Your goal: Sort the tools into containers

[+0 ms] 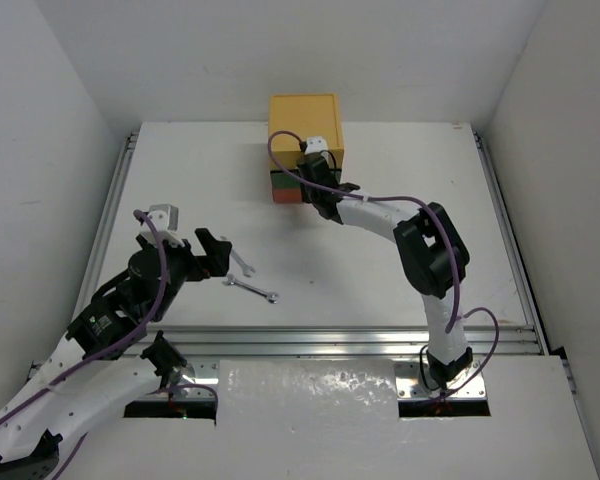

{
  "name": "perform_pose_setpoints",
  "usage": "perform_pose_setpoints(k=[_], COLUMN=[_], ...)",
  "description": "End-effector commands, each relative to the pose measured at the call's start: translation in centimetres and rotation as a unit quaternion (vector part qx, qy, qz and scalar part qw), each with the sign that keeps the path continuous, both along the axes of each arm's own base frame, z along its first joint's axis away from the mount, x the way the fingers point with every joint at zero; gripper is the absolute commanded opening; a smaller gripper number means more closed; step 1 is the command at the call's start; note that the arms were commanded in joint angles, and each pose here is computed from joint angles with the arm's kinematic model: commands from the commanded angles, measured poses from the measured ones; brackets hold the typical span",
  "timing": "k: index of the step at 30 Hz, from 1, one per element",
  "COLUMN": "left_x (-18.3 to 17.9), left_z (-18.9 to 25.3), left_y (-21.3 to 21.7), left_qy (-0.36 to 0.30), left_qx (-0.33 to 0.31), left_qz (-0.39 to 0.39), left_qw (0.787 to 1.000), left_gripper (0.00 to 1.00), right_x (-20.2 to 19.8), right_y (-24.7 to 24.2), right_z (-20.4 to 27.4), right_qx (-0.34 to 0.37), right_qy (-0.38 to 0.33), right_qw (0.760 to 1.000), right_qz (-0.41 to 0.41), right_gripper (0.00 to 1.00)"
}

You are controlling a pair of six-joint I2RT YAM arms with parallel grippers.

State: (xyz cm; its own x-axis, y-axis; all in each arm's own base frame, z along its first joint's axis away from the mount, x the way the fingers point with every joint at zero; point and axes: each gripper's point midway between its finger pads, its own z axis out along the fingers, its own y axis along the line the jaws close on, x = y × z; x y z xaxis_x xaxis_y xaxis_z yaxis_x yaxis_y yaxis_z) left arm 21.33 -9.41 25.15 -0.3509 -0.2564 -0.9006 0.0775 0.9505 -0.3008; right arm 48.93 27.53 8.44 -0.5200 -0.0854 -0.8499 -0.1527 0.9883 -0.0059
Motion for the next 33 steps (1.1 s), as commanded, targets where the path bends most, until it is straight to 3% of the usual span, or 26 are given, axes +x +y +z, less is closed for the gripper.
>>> perform_pose_setpoints(k=[1,10,15,18,23,24,25,33], left_x=[0.5,0.7,0.6,0.6,0.7,0.6,0.6,0.5], left_z=[0.5,0.2,0.2,0.2,0.1,0.2,0.2,0.5], left_y=[-0.4,-0.5,-0.6,-0.6,-0.7,-0.6,-0.6,-0.8], left_qy=[-0.011,-0.006,-0.005,-0.006,-0.003,-0.005,-0.006,-0.011], left_qx=[-0.007,-0.003,-0.002,-0.002,0.000,-0.002,-0.003,-0.006], left_qz=[-0.002,-0.002,-0.004,-0.006,-0.006,-0.006,-0.006,-0.016], left_qw=[1.000,1.000,1.000,1.000,1.000,1.000,1.000,1.000], left_gripper=[0.98,0.98,0.99,0.99,0.98,0.98,0.98,1.00], right_x=[2.4,2.2,-2.5,-3.7,-2.2,-2.0,-1.6,0.3], right_y=[0.5,0.3,-1.1,-0.4,0.0,-0.2,-0.2,0.4], right_z=[3.1,3.4,0.8,0.0,-2.2,-2.4,-2.3,-2.4], right_qx=[0.015,0.026,0.075,0.080,0.073,0.072,0.081,0.086], right_qy=[-0.059,-0.080,-0.050,-0.047,-0.046,-0.051,-0.062,-0.109], right_qw=[0.998,0.996,0.996,0.995,0.996,0.996,0.995,0.990], right_qz=[0.001,0.019,0.016,0.025,0.007,-0.004,-0.012,-0.035], right_gripper=[0.19,0.23,0.43,0.46,0.48,0.55,0.56,0.56])
